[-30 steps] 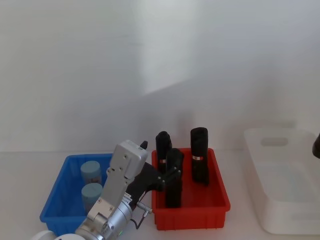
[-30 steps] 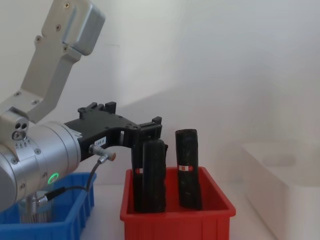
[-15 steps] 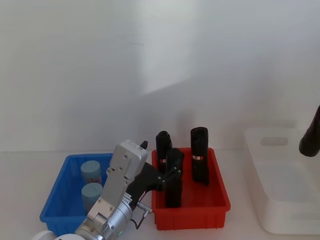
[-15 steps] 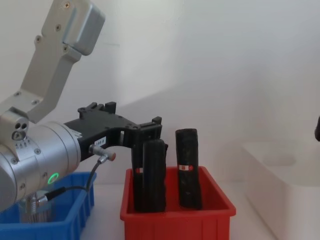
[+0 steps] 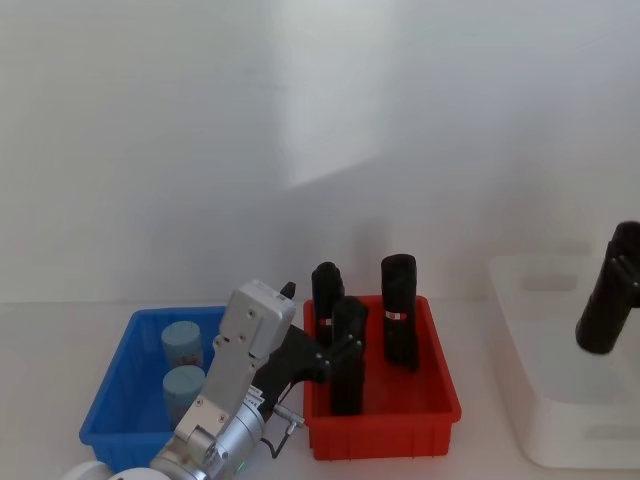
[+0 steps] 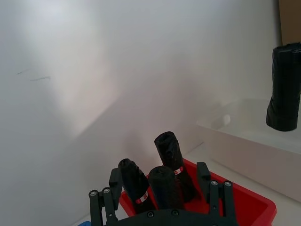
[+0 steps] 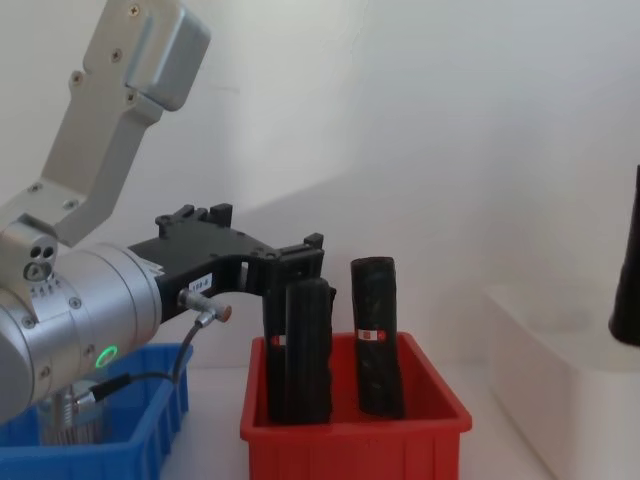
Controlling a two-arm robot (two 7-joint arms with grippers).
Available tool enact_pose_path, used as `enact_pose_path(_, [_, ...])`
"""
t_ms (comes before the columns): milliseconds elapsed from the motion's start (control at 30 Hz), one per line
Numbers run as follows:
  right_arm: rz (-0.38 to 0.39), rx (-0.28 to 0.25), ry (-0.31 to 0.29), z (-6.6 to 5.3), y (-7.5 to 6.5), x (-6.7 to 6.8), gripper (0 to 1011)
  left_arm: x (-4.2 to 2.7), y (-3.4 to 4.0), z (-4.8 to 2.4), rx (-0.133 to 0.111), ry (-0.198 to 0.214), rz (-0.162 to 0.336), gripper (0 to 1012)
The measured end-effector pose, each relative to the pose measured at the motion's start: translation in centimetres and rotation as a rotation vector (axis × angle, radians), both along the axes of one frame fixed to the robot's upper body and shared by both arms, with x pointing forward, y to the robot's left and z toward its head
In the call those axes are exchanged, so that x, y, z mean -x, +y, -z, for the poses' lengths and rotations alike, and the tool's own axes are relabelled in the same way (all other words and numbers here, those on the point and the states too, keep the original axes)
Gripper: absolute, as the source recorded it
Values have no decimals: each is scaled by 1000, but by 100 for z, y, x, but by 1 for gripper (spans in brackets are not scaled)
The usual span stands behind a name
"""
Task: Pick the cotton swabs from the blue box and place them into the white box.
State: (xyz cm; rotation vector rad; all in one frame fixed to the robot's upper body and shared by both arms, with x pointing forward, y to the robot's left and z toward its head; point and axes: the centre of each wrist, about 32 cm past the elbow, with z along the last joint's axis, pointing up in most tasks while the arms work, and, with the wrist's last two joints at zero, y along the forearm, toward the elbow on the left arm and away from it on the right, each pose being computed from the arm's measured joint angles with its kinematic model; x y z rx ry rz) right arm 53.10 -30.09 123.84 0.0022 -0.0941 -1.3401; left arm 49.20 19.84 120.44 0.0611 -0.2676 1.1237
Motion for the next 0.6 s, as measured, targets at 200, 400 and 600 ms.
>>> enact_pose_path(200, [-7,-6,12,16,5,-23,632,0,0,0,0,0,0,1000])
enact_pose_path(400, [-12,-11,22,29,8,-40,833,0,0,0,0,0,0,1000])
enact_pose_path(600, [-15,-14,27,38,10,-50,987,0,0,0,0,0,0,1000])
